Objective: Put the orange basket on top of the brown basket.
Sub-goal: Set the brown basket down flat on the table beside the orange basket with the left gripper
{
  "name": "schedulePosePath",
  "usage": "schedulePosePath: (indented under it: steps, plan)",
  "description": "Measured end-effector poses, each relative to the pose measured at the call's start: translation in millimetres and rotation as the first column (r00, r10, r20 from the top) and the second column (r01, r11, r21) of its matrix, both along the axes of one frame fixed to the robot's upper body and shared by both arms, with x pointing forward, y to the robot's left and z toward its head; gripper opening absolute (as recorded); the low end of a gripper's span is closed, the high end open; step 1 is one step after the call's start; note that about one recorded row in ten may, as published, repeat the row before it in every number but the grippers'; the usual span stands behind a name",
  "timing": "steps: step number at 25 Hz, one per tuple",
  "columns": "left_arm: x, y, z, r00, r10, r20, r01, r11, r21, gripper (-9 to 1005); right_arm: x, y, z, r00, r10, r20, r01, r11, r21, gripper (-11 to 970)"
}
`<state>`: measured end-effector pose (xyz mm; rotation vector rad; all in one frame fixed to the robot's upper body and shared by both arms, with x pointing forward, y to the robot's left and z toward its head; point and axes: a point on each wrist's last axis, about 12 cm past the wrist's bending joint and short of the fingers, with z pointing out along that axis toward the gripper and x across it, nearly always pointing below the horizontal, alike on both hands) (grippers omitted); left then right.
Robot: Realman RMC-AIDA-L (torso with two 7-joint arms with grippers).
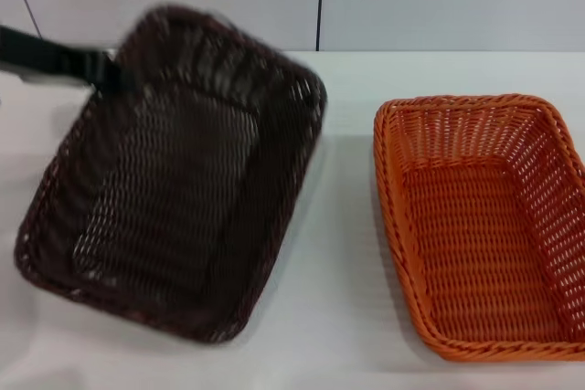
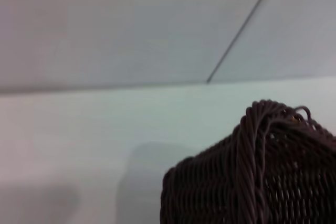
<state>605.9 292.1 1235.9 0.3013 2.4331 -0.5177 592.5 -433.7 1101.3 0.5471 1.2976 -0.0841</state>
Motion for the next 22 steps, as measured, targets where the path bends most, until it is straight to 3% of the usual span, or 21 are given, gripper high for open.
schedulePosePath:
  steps: [4, 7, 9, 11, 17, 22]
  plan:
    - [2.4, 8, 12.2, 1.000, -0.012, 0.020, 0.012, 1.000, 0.003, 218, -8.4, -5, -5.5, 1.000, -0.026, -0.001, 0.026, 1.000, 0.016, 548]
    - [6.3, 11, 31.6, 0.993, -0.103, 0.061, 0.099, 0.993, 0.069, 217, -10.3, -5, -6.8, 1.000, -0.027, 0.000, 0.027, 0.999, 0.024, 548]
    - [7.4, 11, 35.0, 0.990, -0.131, 0.061, 0.125, 0.988, 0.087, 216, -11.7, -6, -7.7, 1.000, -0.027, 0.005, 0.027, 0.999, 0.038, 548]
    - [12.4, 10, 39.4, 0.972, -0.234, 0.024, 0.229, 0.965, 0.131, 216, -13.0, -7, -8.6, 1.000, -0.027, 0.009, 0.027, 0.998, 0.050, 548]
    - [25.2, -13, 23.1, 0.902, -0.428, -0.055, 0.431, 0.894, 0.123, 214, -17.9, -6, -13.8, 1.000, -0.031, 0.002, 0.031, 0.997, 0.064, 547]
    - [33.5, -61, -4.4, 0.797, -0.590, -0.129, 0.603, 0.787, 0.130, 213, -22.6, -7, -17.5, 0.999, -0.032, 0.013, 0.031, 0.994, 0.103, 547]
